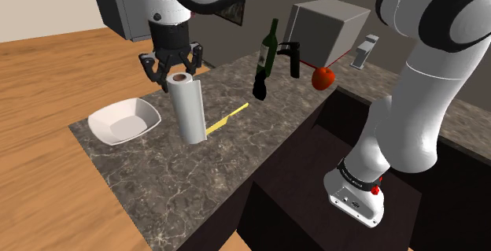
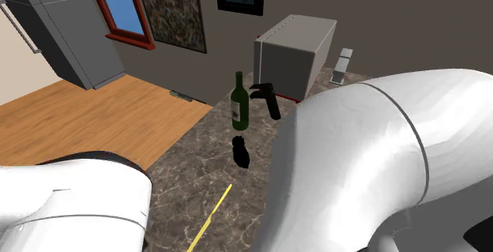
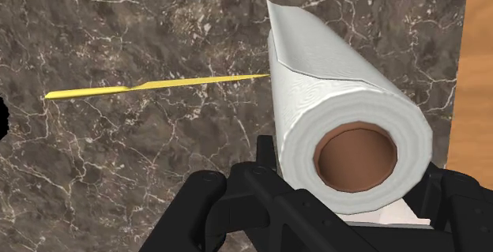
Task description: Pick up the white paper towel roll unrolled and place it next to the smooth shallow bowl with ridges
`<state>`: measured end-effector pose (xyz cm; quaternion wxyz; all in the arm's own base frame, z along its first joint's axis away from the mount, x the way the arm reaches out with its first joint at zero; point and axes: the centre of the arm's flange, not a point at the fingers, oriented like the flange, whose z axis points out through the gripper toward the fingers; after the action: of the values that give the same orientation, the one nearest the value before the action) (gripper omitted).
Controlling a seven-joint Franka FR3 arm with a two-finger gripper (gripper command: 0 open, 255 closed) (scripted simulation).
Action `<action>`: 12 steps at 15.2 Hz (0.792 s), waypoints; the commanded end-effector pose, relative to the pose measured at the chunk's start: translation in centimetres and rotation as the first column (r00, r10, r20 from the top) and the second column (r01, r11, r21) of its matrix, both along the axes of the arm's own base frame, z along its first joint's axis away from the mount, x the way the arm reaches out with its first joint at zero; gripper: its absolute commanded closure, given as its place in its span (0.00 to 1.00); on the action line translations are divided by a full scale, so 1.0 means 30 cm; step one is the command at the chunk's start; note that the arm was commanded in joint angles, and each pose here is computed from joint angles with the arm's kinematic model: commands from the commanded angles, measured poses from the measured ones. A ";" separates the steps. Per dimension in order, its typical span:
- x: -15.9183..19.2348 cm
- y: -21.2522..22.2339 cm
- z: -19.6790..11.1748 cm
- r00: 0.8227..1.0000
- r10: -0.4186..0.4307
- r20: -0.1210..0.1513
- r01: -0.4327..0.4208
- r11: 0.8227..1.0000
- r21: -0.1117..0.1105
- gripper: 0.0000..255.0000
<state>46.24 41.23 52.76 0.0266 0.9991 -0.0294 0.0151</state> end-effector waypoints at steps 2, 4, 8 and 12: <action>-0.028 0.131 0.003 1.000 -0.002 0.000 0.002 1.000 0.001 1.00; -0.052 0.243 0.003 1.000 -0.002 0.000 0.002 1.000 0.001 1.00; -0.052 0.243 -0.067 1.000 -0.002 0.000 0.002 1.000 0.001 1.00; -0.052 0.243 -0.137 1.000 -0.002 0.000 0.002 1.000 0.001 1.00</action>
<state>44.74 48.55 49.16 0.0266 0.9991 -0.0302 0.0148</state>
